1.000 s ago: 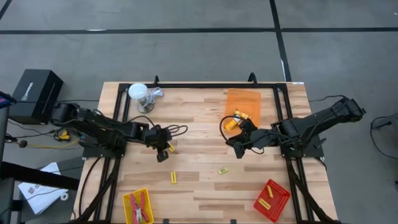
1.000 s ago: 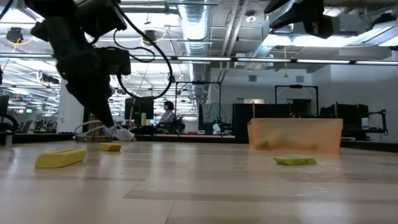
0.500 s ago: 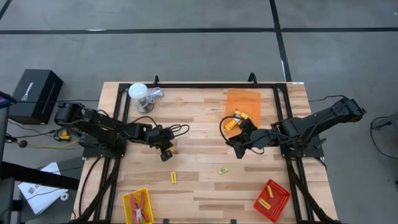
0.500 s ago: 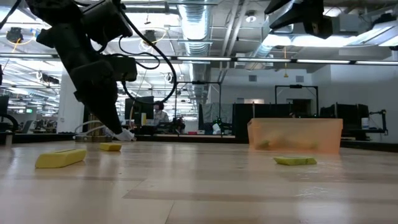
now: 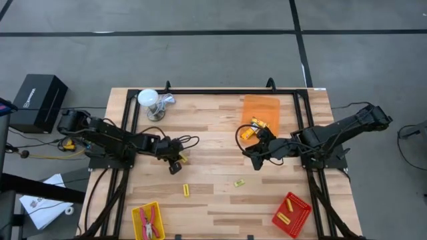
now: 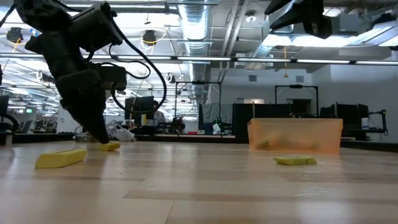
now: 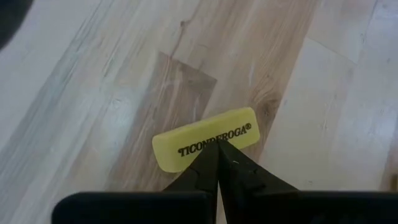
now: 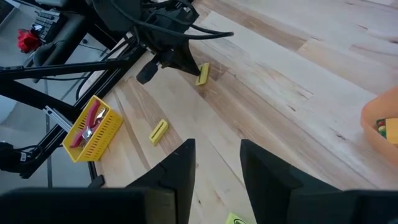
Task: Pick & Place School Supplies
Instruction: Put the yellow eraser into the red bin
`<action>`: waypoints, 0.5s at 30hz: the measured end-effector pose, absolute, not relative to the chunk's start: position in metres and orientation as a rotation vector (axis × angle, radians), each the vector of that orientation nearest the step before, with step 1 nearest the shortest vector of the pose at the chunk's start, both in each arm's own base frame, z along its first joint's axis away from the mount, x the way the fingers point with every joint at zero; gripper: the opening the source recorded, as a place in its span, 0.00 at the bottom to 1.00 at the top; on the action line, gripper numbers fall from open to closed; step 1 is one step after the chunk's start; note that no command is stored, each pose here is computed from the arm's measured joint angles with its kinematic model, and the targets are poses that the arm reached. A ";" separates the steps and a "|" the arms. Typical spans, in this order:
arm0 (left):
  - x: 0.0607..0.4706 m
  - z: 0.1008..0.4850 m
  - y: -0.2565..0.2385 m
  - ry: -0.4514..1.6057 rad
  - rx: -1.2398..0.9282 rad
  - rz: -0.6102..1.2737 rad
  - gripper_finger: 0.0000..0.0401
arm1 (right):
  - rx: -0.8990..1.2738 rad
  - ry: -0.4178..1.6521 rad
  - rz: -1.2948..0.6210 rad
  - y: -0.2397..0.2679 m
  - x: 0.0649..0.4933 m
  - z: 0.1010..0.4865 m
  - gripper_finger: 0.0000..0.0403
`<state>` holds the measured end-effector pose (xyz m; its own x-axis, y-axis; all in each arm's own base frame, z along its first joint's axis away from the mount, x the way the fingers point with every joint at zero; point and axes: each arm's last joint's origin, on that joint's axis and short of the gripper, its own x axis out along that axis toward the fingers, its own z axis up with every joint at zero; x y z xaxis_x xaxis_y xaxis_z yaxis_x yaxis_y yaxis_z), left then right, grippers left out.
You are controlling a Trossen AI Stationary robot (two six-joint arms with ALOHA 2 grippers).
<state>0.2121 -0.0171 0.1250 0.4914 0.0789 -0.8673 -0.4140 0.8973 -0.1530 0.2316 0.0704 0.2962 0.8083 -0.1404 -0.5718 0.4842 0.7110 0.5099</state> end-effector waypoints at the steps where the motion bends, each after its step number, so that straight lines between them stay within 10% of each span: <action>1: 0.212 0.125 -0.017 1.019 -0.369 0.307 0.00 | 0.700 0.530 -0.365 0.070 0.232 0.296 0.29; 15: 0.200 0.112 -0.024 1.063 -0.422 0.302 0.00 | 0.703 0.529 -0.365 0.071 0.232 0.296 0.29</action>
